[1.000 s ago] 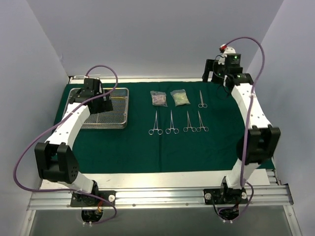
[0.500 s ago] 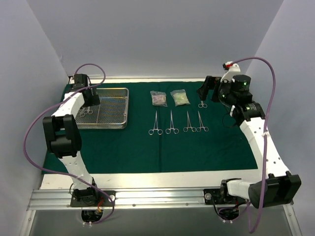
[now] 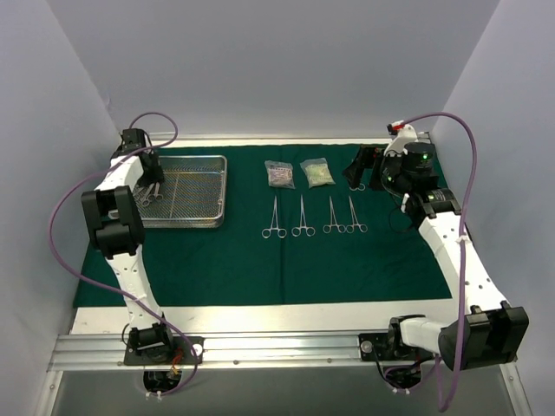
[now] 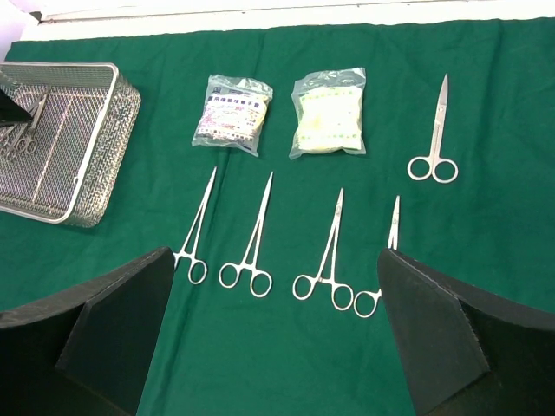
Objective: Open and lay out the surgical kit
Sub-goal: Adjust the medical item in the container.
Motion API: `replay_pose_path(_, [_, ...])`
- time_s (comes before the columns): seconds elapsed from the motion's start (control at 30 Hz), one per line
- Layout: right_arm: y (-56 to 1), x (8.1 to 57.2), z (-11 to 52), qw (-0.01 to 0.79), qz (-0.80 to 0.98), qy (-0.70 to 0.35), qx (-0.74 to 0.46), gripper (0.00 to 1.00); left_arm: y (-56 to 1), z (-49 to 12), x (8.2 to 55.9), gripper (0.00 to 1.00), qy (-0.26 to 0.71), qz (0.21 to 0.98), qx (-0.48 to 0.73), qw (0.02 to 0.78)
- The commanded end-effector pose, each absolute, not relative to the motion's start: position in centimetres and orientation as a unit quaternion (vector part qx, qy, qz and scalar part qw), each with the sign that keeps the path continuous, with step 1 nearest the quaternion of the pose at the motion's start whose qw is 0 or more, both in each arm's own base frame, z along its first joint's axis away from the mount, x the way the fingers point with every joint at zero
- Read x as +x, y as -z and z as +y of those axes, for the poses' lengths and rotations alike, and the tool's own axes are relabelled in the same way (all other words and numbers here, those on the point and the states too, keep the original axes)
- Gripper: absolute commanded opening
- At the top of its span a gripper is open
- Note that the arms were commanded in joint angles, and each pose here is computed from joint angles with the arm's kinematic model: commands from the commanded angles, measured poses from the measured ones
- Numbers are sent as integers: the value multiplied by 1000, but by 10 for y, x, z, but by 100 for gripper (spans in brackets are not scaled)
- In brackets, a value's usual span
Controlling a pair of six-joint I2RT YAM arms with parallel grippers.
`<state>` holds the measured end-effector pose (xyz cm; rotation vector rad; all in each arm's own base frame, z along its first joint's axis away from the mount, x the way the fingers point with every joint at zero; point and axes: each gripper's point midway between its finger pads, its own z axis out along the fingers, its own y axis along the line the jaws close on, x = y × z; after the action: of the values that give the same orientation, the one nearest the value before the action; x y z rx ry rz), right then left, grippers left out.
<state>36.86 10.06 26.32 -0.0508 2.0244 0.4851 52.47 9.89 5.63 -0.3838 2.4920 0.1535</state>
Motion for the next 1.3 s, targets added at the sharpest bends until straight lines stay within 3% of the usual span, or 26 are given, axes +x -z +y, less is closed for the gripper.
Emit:
replay_pose_path(0.0, [-264,374,108,510,833,-213,-28,98,-61,103,542,53,-47,937,-138,318])
replay_pose_path(0.33, [-258,381,108,506,837,-207,-23,98,-33,89,528,52,-16,946,-170,274])
replay_pose_path(0.4, [-257,382,108,506,837,-207,-23,98,-31,82,521,42,-7,950,-176,258])
replay_pose_path(0.47, [-257,384,108,506,837,-207,-23,98,-36,71,520,39,4,948,-188,258])
replay_pose_path(0.83, [-253,390,109,506,838,-204,-27,98,-61,30,513,38,35,942,-215,254])
replay_pose_path(1.27, [-250,389,108,502,840,-203,-27,98,-110,69,510,58,-80,921,-243,294])
